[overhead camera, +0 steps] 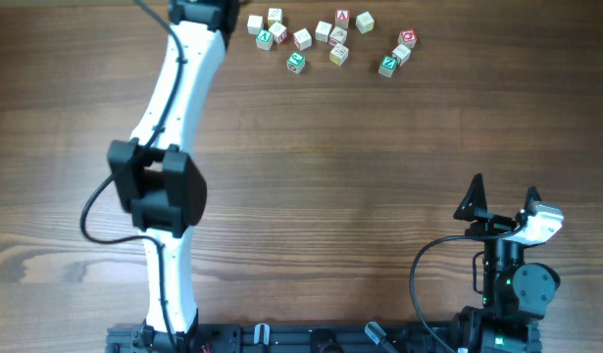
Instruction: Form a circle
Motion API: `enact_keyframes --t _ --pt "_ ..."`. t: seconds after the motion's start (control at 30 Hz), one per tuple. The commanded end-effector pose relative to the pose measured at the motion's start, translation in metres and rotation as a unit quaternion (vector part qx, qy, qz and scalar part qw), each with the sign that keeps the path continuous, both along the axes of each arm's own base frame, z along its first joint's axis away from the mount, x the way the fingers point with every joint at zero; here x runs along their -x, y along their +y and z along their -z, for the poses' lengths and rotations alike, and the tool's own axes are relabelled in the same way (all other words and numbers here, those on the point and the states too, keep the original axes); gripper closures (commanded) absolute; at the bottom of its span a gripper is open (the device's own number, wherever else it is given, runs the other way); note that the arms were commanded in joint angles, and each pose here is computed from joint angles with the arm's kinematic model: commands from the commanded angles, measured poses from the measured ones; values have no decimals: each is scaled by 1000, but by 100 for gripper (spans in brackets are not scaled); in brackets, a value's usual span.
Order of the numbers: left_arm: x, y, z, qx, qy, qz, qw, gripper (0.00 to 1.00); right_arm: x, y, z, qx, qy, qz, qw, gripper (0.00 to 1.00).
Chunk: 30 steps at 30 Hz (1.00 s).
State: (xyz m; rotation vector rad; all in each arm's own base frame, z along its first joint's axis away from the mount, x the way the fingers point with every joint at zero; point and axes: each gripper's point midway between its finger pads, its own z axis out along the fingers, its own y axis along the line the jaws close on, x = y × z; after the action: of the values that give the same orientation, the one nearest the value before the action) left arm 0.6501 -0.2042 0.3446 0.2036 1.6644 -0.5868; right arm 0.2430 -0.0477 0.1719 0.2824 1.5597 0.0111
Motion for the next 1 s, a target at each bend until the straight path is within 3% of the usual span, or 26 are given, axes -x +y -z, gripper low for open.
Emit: enact_keyframes --t 0.0,0.07,0.2,0.27,0.4,0.77,0.93,0.97 --pt "-5 -31 63 -31 50 34 998 0 0 1 -2 -3 -5 -4 1000 0" --pt "-13 -39 105 -38 74 37 996 0 0 1 -2 -3 -5 -4 1000 0" --pt "-27 -19 180 -73 142 -34 987 0 0 1 -2 -3 -5 -4 1000 0" --pt "-22 -10 226 -99 199 -51 974 0 0 1 -2 -3 -5 -4 1000 0" --pt "-9 -7 275 -120 261 -48 957 0 0 1 -2 -3 -5 -4 1000 0" --pt "35 -8 329 -148 376 -16 915 2 0 1 -2 -3 -5 -4 1000 0" --pt "41 -15 331 -143 384 1 912 8 0 1 -2 -3 -5 -4 1000 0" --pt "44 -17 332 -145 387 3 911 17 0 1 -2 -3 -5 -4 1000 0"
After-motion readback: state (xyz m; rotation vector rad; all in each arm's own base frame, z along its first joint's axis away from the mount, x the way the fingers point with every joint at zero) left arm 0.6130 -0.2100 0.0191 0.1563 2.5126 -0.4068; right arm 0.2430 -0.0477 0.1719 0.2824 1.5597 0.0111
